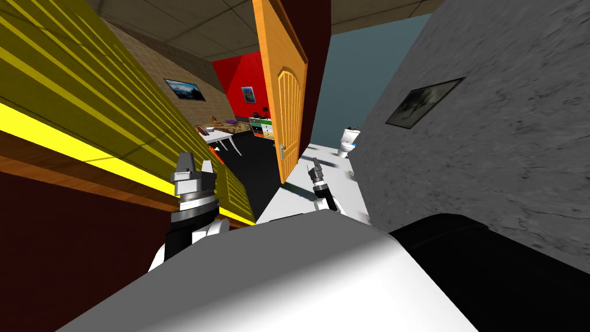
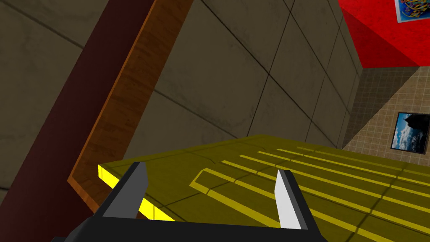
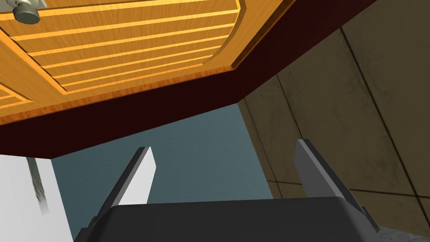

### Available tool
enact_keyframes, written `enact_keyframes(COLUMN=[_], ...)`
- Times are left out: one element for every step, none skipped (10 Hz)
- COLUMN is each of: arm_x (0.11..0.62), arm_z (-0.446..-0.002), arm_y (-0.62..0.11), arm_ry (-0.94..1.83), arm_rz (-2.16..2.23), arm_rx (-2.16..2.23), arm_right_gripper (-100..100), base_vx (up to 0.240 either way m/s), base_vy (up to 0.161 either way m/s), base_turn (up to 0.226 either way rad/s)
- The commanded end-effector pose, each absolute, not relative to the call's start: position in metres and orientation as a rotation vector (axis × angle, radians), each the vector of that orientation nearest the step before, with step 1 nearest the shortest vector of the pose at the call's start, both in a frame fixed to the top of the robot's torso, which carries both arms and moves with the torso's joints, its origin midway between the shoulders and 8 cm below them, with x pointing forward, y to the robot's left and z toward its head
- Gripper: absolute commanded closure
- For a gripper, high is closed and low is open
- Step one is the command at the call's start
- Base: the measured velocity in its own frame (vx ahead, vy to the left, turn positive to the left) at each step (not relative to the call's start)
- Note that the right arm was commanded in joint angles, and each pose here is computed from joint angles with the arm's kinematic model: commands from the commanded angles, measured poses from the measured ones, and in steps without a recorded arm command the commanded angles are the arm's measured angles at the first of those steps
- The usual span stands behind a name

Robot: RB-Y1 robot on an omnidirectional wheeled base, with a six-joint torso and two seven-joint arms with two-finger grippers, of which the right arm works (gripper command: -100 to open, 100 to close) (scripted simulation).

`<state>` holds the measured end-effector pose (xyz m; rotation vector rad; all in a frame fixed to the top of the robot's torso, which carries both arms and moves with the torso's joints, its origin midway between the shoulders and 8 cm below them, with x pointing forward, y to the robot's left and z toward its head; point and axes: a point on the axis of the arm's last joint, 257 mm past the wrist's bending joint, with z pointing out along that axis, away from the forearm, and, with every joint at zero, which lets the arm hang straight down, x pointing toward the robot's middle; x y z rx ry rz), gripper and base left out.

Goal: Push the door open

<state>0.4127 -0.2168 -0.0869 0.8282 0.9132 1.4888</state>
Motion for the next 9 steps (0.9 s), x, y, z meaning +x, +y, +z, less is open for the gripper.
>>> enact_keyframes(arm_x=[0.415,0.417,0.418,0.421,0.423,0.424,0.425,0.426,0.428], arm_z=[-0.096,-0.103,-0.107,-0.115,-0.124,-0.128,-0.137,-0.141,-0.150], arm_y=[-0.211,-0.205,-0.203,-0.197,-0.192,-0.190,-0.186,-0.184,-0.181], arm_ry=[0.937,0.961,0.974,0.999,1.026,1.039,1.067,1.081,1.109], arm_rz=[1.513,1.532,1.541,1.560,1.577,1.585,1.599,1.606,1.619], arm_rx=[0.830,0.831,0.832,0.833,0.835,0.836,0.839,0.840,0.843], arm_right_gripper=[-100,-100,-100,-100,-100,-100,-100,-100,-100], base_vx=[0.156,0.173,0.152,0.124,0.151,0.139,0.148,0.139,0.138], base_vy=[-0.047,-0.052,-0.077,-0.054,-0.079,-0.096,-0.088,-0.057,-0.056], base_turn=[0.116,0.151,0.127,0.197,0.180,0.121,0.157,0.122,0.149])
